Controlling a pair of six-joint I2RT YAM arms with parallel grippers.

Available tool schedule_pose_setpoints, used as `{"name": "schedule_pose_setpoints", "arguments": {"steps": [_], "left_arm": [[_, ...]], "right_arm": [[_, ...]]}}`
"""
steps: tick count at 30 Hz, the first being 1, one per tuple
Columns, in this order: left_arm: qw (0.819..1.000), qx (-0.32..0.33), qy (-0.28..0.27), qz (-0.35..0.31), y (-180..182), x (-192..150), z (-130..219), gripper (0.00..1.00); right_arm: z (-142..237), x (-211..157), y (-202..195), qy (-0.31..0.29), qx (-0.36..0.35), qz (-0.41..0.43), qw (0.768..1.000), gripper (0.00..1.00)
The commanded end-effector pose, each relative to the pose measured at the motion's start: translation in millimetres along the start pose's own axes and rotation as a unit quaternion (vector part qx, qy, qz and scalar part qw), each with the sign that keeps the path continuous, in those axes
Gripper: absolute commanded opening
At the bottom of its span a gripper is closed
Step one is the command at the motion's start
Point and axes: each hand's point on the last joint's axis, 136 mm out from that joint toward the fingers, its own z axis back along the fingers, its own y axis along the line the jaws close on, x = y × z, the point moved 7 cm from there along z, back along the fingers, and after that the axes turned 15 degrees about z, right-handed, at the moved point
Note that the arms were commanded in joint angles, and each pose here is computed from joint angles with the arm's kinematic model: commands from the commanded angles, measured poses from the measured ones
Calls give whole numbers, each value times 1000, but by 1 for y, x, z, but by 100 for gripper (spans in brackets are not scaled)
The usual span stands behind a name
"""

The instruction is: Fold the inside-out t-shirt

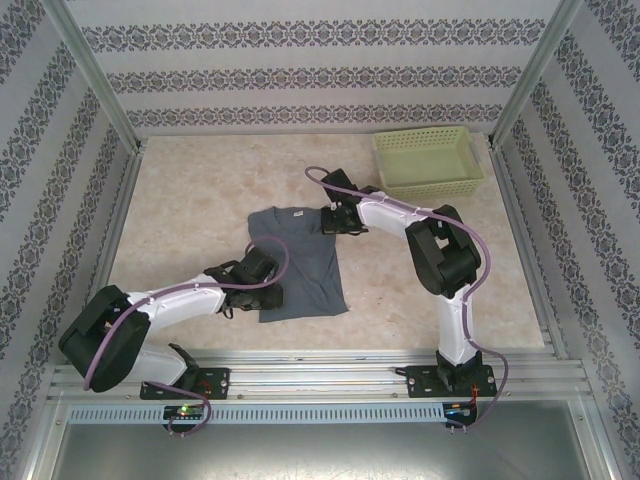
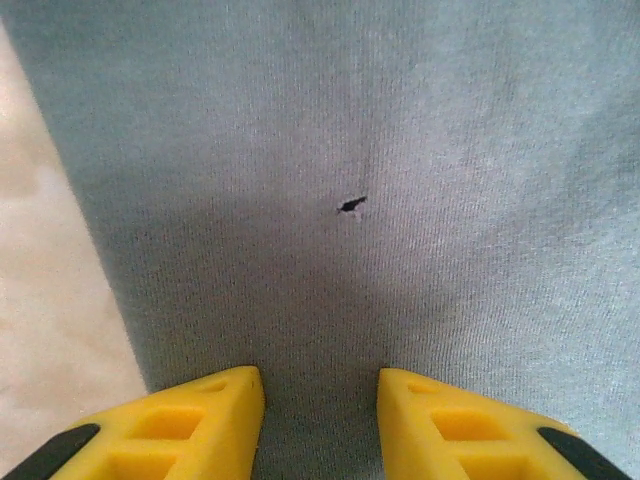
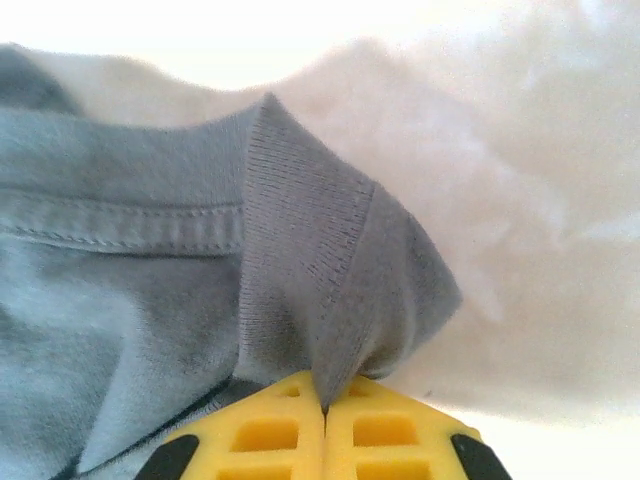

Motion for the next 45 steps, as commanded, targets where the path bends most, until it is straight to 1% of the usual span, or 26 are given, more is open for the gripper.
{"name": "schedule_pose_setpoints", "arguments": {"steps": [1, 7, 9, 13, 15, 17, 19, 21, 23, 25, 28, 30, 32, 37, 41, 45], "left_arm": [[996, 81, 30, -3, 34, -22, -9, 36], [995, 89, 32, -1, 39, -24, -12, 36], [996, 84, 29, -1, 37, -23, -11, 36], [999, 47, 16, -2, 19, -13, -1, 37], [1000, 21, -20, 5, 7, 0, 16, 38], [998, -24, -59, 26, -3, 19, 36, 40], [992, -79, -85, 44, -15, 40, 55, 44], [988, -97, -102, 55, -23, 60, 67, 49], [987, -93, -111, 75, -21, 80, 69, 52], [983, -87, -118, 114, -12, 104, 63, 56], [975, -90, -120, 164, 0, 139, 48, 57], [973, -85, -121, 177, 3, 157, 36, 58], [975, -63, -124, 173, 3, 172, 26, 59], [978, -36, -118, 171, 2, 192, 2, 61], [979, -8, -105, 175, 8, 198, -20, 63], [981, -20, -83, 175, 6, 200, -40, 63]], "right_arm": [[10, 13, -14, -6, -51, 33, 998, 1], [22, 24, -15, -16, -70, 74, 995, 3], [20, 26, -15, -15, -72, 83, 994, 6], [11, 26, -8, -4, -34, 82, 996, 24], [15, 27, -9, -6, -20, 66, 998, 30], [23, 27, -12, -15, -6, 47, 999, 37], [35, 26, -14, -29, 14, 26, 999, 46], [45, 24, -12, -37, 30, 11, 999, 54], [51, 19, -11, -43, 40, -9, 998, 60], [50, 12, -8, -49, 62, -37, 996, 66], [42, 5, -3, -52, 89, -62, 993, 71], [34, 3, -3, -51, 91, -72, 992, 73], [27, 3, -1, -43, 85, -74, 993, 75], [9, 2, 2, -18, 51, -66, 996, 78], [-4, 1, 7, -7, 55, -69, 996, 78], [-18, 0, 18, 13, 59, -66, 996, 76]]}}
